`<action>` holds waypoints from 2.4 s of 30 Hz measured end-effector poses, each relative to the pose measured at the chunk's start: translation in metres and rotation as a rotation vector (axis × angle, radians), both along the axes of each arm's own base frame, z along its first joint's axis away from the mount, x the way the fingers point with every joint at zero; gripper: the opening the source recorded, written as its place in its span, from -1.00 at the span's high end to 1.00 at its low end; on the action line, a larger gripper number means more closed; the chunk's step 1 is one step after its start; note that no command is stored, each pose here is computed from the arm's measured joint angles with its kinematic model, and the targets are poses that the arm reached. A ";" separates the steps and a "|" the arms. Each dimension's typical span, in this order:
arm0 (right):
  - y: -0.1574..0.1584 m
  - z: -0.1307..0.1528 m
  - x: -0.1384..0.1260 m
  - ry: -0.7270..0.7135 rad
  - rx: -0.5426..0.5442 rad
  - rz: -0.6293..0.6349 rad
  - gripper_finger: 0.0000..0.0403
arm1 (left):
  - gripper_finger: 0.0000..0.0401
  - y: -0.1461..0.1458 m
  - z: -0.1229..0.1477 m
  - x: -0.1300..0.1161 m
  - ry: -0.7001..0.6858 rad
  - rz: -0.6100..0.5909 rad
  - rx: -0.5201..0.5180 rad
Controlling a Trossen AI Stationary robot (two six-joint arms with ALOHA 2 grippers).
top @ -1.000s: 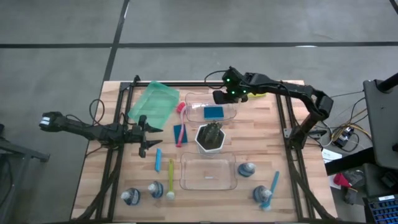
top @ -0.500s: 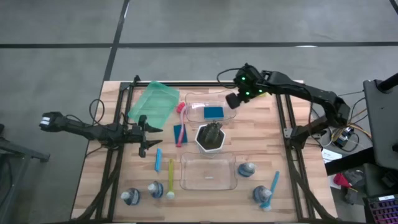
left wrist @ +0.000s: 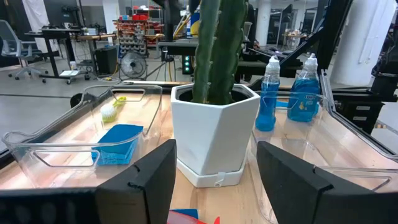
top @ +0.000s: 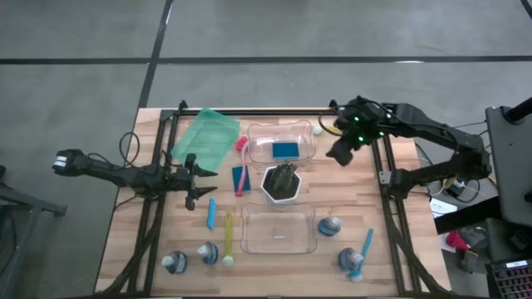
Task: Pick & Place Kitchen Sink Supplies
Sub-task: Put the blue dishwashing liquid bottle into the bottom transparent bin
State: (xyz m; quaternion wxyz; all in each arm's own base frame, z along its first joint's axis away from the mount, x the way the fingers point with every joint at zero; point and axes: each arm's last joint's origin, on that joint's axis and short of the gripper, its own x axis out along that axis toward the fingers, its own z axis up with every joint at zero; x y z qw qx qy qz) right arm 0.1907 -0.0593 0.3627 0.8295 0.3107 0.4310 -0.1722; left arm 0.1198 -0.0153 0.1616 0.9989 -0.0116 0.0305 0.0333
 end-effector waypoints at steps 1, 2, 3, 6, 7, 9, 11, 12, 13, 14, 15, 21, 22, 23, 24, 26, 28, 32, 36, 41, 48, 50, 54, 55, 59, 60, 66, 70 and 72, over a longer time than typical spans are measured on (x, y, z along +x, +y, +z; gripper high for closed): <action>0.004 0.002 -0.003 -0.005 -0.001 0.014 -0.47 | -0.09 0.000 0.000 0.000 0.000 0.000 0.000; 0.008 0.003 -0.005 -0.011 -0.001 0.026 -0.48 | -0.09 0.000 0.000 0.000 0.000 0.000 0.000; 0.011 0.005 -0.007 -0.018 0.001 0.034 -0.48 | -0.09 0.000 0.000 0.000 0.000 0.000 0.000; 0.021 0.009 -0.012 -0.042 0.009 0.073 -0.49 | -0.09 0.000 0.000 0.000 0.000 0.000 0.000; 0.025 0.011 -0.014 -0.052 0.015 0.096 -0.49 | -0.09 0.000 0.000 0.000 0.000 0.000 0.000; 0.032 0.013 -0.018 -0.066 0.019 0.134 -0.48 | -0.09 0.000 0.000 0.000 0.000 0.000 0.000; 0.039 0.015 -0.020 -0.080 0.014 0.181 -0.48 | -0.09 0.000 0.000 0.000 0.000 0.000 0.000; 0.043 0.016 -0.022 -0.085 0.013 0.200 -0.48 | -0.09 0.000 0.000 0.000 0.000 0.000 0.000; 0.046 0.017 -0.023 -0.091 0.012 0.218 -0.49 | -0.09 0.000 0.000 0.000 0.000 0.000 0.000; 0.049 0.018 -0.024 -0.097 0.010 0.237 -0.49 | -0.09 0.000 0.000 0.000 0.000 0.000 0.000; 0.052 0.018 -0.025 -0.101 0.010 0.254 -0.50 | -0.09 0.000 0.000 0.000 -0.001 0.000 0.000; 0.060 0.020 -0.029 -0.112 0.014 0.280 -0.50 | -0.09 0.000 0.000 0.000 0.000 0.000 0.000; 0.060 0.021 -0.029 -0.112 0.015 0.276 -0.49 | -0.09 0.000 0.000 0.000 0.000 0.000 0.000; 0.060 0.021 -0.029 -0.112 0.017 0.273 -0.48 | -0.09 0.000 0.000 0.000 0.000 0.000 0.000; 0.060 0.021 -0.029 -0.111 0.026 0.268 -0.47 | -0.09 0.000 0.000 0.000 -0.001 0.000 0.000; 0.062 0.020 -0.030 -0.102 0.064 0.277 -0.46 | -0.09 0.000 0.000 0.000 0.000 0.000 0.000; 0.066 0.020 -0.031 -0.100 0.099 0.294 -0.45 | -0.09 0.000 0.000 0.000 -0.001 0.000 0.000; 0.075 0.020 -0.030 -0.091 0.109 0.333 -0.47 | -0.09 0.000 0.000 0.000 0.000 0.000 0.000; 0.072 0.017 -0.028 -0.076 0.048 0.292 -0.49 | -0.09 0.000 0.000 0.000 0.000 0.000 0.000; 0.067 0.016 -0.028 -0.049 -0.037 0.207 -0.45 | -0.09 0.000 0.000 0.000 0.000 0.000 0.000; 0.056 0.012 -0.025 0.008 -0.151 0.065 -0.41 | -0.09 0.000 0.000 0.000 0.000 0.000 0.000; 0.051 0.011 -0.024 0.016 -0.156 0.031 -0.40 | -0.09 0.000 0.000 0.000 0.000 0.000 0.000; 0.043 0.008 -0.020 0.036 -0.154 -0.011 -0.38 | -0.09 0.000 0.000 0.000 0.000 0.000 0.000; 0.042 0.008 -0.019 0.039 -0.146 -0.014 -0.38 | -0.09 0.000 0.000 0.000 0.000 0.000 0.000; 0.048 0.006 -0.014 0.037 -0.027 0.036 -0.36 | -0.09 0.000 0.000 0.000 0.000 0.000 0.000; 0.052 0.005 -0.013 0.039 0.008 0.072 -0.36 | -0.09 0.000 0.000 0.000 0.000 0.000 0.000; 0.080 -0.002 -0.003 0.084 0.091 0.242 -0.39 | -0.09 0.000 0.000 0.000 0.000 0.000 0.000; 0.100 -0.007 0.002 0.124 0.105 0.306 -0.44 | -0.09 0.000 0.000 0.000 0.000 0.000 0.000; 0.110 -0.011 0.005 0.148 0.114 0.328 -0.47 | -0.09 0.000 0.000 0.000 0.000 0.000 0.000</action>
